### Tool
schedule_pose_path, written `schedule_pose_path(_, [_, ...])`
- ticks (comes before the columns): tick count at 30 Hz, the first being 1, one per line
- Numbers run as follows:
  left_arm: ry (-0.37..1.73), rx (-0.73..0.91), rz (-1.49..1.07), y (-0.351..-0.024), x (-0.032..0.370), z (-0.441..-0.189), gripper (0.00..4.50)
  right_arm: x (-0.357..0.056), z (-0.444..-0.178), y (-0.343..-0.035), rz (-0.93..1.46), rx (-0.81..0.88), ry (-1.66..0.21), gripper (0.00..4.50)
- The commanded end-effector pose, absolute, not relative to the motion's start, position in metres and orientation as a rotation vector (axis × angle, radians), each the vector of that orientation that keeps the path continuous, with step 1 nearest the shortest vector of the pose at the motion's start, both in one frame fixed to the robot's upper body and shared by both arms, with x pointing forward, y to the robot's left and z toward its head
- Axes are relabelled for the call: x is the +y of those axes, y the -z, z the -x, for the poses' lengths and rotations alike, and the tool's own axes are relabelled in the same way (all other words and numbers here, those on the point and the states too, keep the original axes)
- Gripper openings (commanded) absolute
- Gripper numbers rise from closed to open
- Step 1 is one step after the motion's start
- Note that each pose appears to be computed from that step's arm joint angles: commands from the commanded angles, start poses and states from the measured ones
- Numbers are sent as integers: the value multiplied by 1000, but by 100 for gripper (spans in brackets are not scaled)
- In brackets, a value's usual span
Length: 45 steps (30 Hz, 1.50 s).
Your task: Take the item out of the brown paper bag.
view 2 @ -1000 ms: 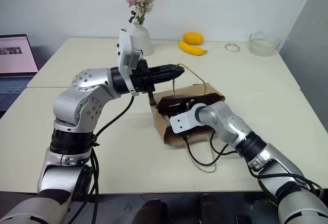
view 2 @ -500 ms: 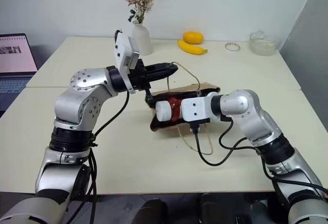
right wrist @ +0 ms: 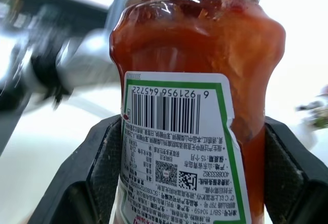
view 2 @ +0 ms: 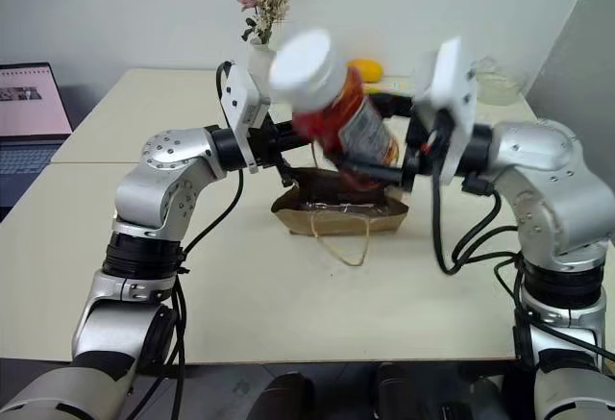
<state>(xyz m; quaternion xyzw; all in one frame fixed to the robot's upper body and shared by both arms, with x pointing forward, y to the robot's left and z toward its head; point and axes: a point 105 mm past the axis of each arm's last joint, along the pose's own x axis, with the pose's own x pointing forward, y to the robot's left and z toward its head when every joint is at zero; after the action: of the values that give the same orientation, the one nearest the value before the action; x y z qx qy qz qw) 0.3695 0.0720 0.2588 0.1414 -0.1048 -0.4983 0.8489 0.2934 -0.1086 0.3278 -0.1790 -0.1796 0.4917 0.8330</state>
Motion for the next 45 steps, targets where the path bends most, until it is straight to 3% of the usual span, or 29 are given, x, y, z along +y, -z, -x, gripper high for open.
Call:
schedule_pose_path(1, [1034, -277, -330, -273, 73, -367, 0, -161, -315, -333, 457, -356, -753, 316])
schedule_pose_path(5, [1029, -276, -328, -273, 74, -369, 0, -223, -347, -265, 707, -25, -474, 316])
schedule_pose_path(12, [1037, -276, -330, -272, 72, -368, 0, -234, -350, -174, 967, 276, -576, 316])
schedule_pose_path(16, [1036, -278, -332, -272, 72, -368, 0, -238, -352, -152, 1058, 340, -628, 316])
schedule_pose_path(18, [1034, -277, -334, -272, 72, -368, 0, -238, -352, -149, 1040, 353, -651, 316])
schedule_pose_path(22, [1033, -272, -337, -270, 72, -368, 0, -233, -349, -151, 955, 351, -700, 448])
schedule_pose_path(26, [1030, -267, -341, -269, 74, -368, 0, -230, -341, -177, 899, 279, -704, 448])
schedule_pose_path(30, [939, -250, -312, -270, 83, -382, 0, -191, -303, -221, 652, 70, -842, 448])
schedule_pose_path(35, [987, -205, -349, -268, 89, -383, 0, -147, -258, -227, 435, -58, -909, 448])
schedule_pose_path(38, [985, -198, -391, -272, 94, -388, 58, -136, -258, -226, 371, -93, -857, 450])
schedule_pose_path(45, [1018, -189, -429, -277, 111, -377, 266, -132, -270, -223, 329, -117, -809, 450])
